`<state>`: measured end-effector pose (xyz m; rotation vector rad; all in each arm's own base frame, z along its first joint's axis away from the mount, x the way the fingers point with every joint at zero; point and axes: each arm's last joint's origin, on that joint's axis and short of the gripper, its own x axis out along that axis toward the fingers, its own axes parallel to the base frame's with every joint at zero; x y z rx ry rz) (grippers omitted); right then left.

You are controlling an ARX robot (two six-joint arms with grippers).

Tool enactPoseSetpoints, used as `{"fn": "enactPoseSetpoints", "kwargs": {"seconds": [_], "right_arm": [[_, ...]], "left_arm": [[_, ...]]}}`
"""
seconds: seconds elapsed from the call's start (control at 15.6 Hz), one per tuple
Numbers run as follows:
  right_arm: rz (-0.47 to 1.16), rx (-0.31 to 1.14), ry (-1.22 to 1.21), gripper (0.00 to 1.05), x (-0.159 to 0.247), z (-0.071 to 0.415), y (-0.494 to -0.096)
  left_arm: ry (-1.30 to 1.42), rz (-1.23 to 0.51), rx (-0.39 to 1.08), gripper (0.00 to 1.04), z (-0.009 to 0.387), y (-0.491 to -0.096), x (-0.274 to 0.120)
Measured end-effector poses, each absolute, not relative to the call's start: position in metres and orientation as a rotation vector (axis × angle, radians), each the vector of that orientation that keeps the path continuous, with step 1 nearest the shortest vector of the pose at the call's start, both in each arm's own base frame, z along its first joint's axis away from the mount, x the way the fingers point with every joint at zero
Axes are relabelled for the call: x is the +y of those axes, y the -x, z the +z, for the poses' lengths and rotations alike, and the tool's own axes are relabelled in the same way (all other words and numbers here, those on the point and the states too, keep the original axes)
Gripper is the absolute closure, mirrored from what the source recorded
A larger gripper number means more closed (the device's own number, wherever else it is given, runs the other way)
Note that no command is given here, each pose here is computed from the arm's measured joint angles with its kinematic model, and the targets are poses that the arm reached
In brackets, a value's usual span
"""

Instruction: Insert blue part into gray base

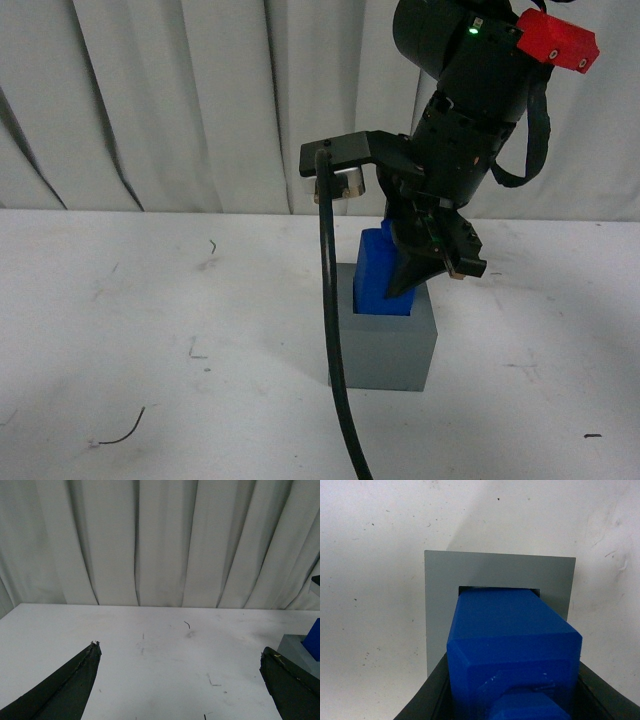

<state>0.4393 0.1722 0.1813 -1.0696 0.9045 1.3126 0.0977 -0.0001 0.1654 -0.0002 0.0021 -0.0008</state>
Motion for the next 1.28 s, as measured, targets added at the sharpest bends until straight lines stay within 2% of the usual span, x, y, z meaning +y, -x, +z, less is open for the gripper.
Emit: {"fn": "enactPoseSetpoints", "kwargs": {"seconds": [0.13,0.45,0.7,0.96,1.09,1.15,1.28], "right_arm": [[1.307,0.906,1.080,0.58,0.173,0.183,-0.440],[1.297,0.900,1.098,0.07,0.174,0.183,-0.441],[1.326,0.778,1.002,0.06,0.174,0.209,-0.432],[1.249,0.502,0.928,0.06,0.138,0.259,-0.413],[1.122,0.194,0.821,0.06,0.106,0.292,-0.395],[1.029,0.095,0.794,0.06,0.094,0.304,-0.385],[0.726,-0.073,0.693,0.06,0.060,0.321,-0.367]], "left_arm": [[0.000,-0.001,0.002,0.07,0.165,-0.098,0.000],[0.000,-0.001,0.002,0.07,0.165,-0.098,0.000],[0.000,-0.001,0.002,0.07,0.165,-0.098,0.000],[0.000,-0.001,0.002,0.07,0.165,-0.098,0.000],[0.000,-0.001,0.002,0.07,0.165,-0.098,0.000],[0.000,-0.001,0.002,0.07,0.165,-0.098,0.000],[0.000,-0.001,0.002,0.07,0.165,-0.098,0.000]]}}
